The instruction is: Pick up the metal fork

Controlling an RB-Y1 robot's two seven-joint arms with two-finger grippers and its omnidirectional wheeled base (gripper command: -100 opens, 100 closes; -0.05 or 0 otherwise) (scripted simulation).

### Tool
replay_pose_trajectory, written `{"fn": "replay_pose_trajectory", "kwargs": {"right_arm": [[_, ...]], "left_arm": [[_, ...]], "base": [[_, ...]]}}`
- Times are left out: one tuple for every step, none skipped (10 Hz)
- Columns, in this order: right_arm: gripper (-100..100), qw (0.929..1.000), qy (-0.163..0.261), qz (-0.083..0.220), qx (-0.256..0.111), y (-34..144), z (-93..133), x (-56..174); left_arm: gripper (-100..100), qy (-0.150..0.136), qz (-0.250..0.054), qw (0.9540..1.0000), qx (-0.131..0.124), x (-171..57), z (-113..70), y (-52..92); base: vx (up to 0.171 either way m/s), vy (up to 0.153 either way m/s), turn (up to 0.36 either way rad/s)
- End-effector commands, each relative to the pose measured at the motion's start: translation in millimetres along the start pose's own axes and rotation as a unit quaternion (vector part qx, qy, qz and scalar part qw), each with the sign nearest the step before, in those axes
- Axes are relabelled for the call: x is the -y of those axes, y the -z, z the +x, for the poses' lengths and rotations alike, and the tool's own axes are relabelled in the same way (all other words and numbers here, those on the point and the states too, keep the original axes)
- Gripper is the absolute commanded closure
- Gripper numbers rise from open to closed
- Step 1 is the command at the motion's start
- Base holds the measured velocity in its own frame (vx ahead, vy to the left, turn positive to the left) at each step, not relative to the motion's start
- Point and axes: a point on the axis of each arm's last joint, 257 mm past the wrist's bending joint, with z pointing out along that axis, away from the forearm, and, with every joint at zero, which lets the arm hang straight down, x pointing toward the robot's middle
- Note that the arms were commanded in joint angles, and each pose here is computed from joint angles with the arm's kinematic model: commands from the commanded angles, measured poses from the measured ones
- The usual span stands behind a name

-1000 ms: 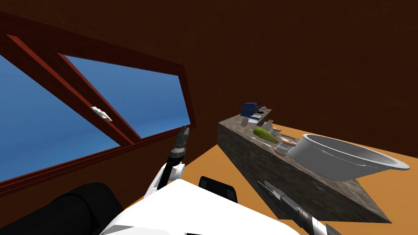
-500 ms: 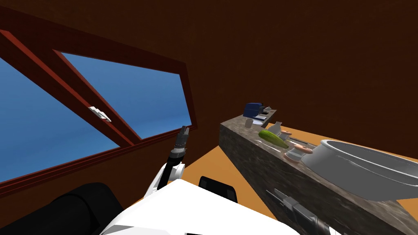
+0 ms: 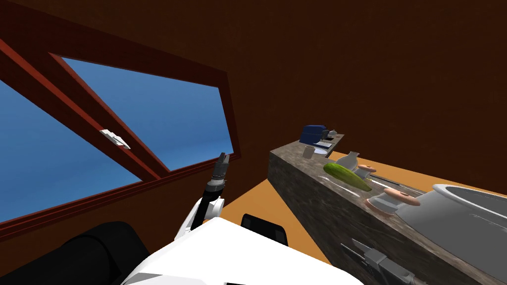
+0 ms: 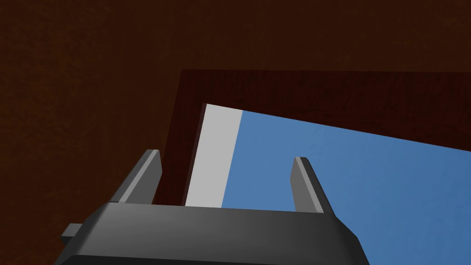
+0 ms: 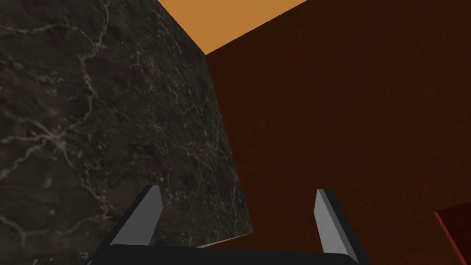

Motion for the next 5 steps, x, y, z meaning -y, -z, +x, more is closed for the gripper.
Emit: {"fn": "replay_pose_trajectory", "kwargs": {"right_arm": [[-100,0.9996,0.018,0.012,-0.018,10.7,-0.1,14.0],[-100,0.9984,0.033,0.028,-0.037,20.6,4.8,30.7],[-100,0.9976,0.042,0.032,-0.044,26.0,1.7,35.8],[-100,0.9948,0.062,0.049,-0.064,39.1,2.4,53.5],[-100,0.9942,0.065,0.052,-0.068,42.0,1.3,56.7]], "left_arm": [[0,0.000,0.000,1.0000,0.000,0.0,0.0,0.0],[0,0.000,0.000,1.0000,0.000,0.0,0.0,0.0],[0,0.000,0.000,1.0000,0.000,0.0,0.0,0.0],[0,0.000,0.000,1.0000,0.000,0.0,0.0,0.0],[0,0.000,0.000,1.0000,0.000,0.0,0.0,0.0]], "base": [[0.105,0.028,0.039],[0.116,0.037,0.069],[0.102,0.029,0.036],[0.128,0.005,0.062],[0.111,-0.004,0.039]]}}
